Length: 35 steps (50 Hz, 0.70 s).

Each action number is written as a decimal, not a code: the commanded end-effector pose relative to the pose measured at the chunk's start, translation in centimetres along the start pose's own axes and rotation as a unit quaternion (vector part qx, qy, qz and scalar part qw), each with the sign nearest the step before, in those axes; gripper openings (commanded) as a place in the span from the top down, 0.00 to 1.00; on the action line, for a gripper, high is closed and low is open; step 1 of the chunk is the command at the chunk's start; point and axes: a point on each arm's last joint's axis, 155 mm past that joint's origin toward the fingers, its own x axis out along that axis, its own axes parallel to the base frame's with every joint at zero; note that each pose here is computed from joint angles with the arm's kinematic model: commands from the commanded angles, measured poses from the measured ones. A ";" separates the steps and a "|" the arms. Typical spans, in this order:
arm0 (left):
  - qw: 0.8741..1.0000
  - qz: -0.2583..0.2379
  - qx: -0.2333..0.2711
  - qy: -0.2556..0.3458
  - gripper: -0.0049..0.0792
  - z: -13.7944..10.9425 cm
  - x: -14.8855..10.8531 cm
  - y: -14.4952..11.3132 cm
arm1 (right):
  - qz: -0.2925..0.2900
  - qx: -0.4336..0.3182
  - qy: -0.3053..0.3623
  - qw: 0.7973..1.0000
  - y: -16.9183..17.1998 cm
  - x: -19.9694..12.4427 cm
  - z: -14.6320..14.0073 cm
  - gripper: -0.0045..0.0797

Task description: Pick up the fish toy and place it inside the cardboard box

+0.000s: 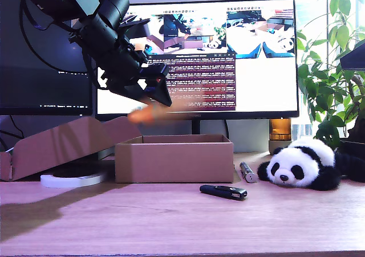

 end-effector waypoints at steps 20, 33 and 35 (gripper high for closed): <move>1.000 -0.009 -0.004 0.021 0.43 -1.1 0.4 -0.5 | 0.002 0.000 0.005 1.000 0.0 0.2 -0.4 0.96; 1.000 -0.027 -0.004 0.014 0.96 1.0 -2.7 -1.2 | 0.001 0.003 0.005 1.000 0.0 0.2 -0.4 0.96; 0.999 -0.031 -0.004 0.012 0.96 1.4 -3.5 -1.4 | -0.003 0.003 0.005 1.000 -0.1 0.2 -0.4 0.96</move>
